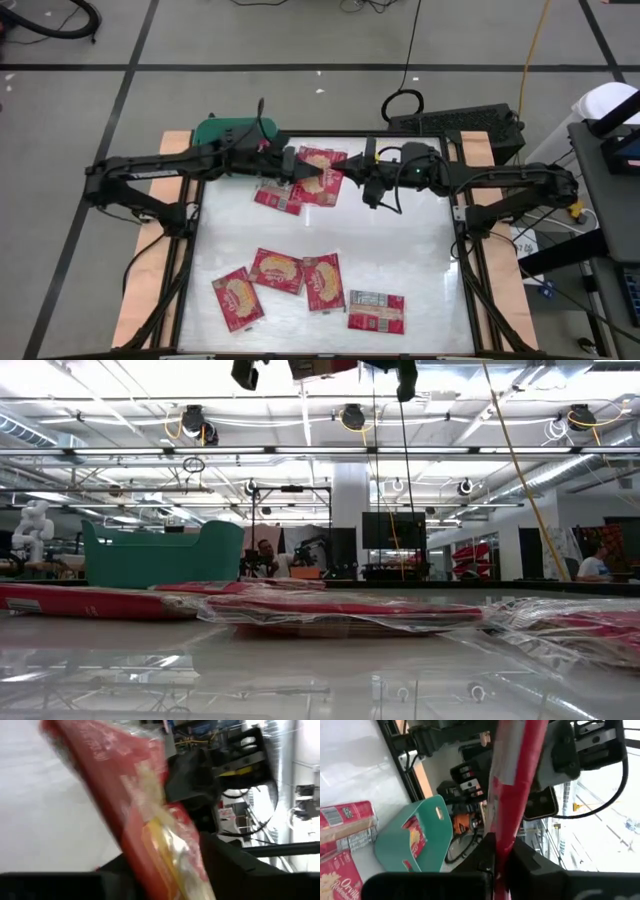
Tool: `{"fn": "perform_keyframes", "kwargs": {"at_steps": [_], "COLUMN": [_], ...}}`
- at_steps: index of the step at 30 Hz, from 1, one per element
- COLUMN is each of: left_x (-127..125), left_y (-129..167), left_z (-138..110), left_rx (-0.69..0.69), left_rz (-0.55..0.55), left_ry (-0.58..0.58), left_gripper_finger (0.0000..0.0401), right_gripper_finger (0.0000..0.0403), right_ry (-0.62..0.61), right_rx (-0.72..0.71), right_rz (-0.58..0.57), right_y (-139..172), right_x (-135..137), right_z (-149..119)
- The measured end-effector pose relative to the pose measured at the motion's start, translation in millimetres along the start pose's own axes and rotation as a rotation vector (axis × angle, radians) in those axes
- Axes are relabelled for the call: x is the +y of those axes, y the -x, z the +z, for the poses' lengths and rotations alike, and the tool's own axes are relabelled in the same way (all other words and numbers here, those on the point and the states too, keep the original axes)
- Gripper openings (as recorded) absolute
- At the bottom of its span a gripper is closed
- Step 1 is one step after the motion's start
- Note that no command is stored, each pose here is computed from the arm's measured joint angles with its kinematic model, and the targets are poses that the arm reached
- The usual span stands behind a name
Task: Sort popcorn bags into baskets
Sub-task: Put the red popcorn bag into the green bin
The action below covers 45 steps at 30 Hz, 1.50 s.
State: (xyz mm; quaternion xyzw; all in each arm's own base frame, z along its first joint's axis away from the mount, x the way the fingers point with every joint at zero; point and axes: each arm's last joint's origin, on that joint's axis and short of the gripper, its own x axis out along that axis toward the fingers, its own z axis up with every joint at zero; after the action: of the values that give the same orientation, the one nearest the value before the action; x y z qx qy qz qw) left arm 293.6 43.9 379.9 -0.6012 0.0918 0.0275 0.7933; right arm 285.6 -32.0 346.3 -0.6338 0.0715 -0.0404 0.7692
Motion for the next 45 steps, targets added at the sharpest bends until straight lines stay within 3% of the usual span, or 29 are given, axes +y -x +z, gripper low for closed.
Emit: {"fn": "perform_keyframes", "kwargs": {"at_steps": [8, 15, 25, 27, 29, 35, 38, 42, 45], "left_x": [7, 8, 17, 19, 18, 14, 8, 0, -7], "left_y": [4, 27, 66, 76, 87, 96, 97, 93, 95], "left_z": [14, 42, 80, 89, 95, 104, 106, 107, 109], "left_rx": [-0.012, -0.008, -0.039, -0.092, -0.185, -0.398, -0.473, -0.575, -0.644], "left_rz": [0.016, -0.032, -0.031, -0.017, 0.008, 0.11, 0.09, 0.073, 0.043], "left_ry": [-0.025, -0.036, -0.123, -0.16, -0.234, -0.453, -0.523, -0.587, -0.644], "left_gripper_finger": [0.0024, 0.0035, 0.0022, 0.0022, 0.0026, 0.0025, 0.0021, 0.0029, 0.0036], "right_gripper_finger": [0.0014, 0.0024, 0.0114, 0.013, 0.0144, 0.0171, 0.0177, 0.0178, 0.0179], "right_ry": [-0.005, -0.223, -0.518, -0.649, -0.859, -1.725, -2.087, -2.414, -2.546], "right_rx": [0.106, 0.096, 0.136, 0.133, 0.129, 0.004, -0.078, -0.088, -0.171], "right_rz": [-0.009, -0.073, -0.099, -0.121, -0.157, -0.334, -0.286, -0.226, -0.244], "right_y": [-3, -6, -5, -5, -5, -3, -3, -11, -20], "right_x": [3, -1, 0, -1, -3, -17, -19, -11, -9], "right_z": [-3, -2, -4, -6, -11, -33, -48, -61, -64]}}
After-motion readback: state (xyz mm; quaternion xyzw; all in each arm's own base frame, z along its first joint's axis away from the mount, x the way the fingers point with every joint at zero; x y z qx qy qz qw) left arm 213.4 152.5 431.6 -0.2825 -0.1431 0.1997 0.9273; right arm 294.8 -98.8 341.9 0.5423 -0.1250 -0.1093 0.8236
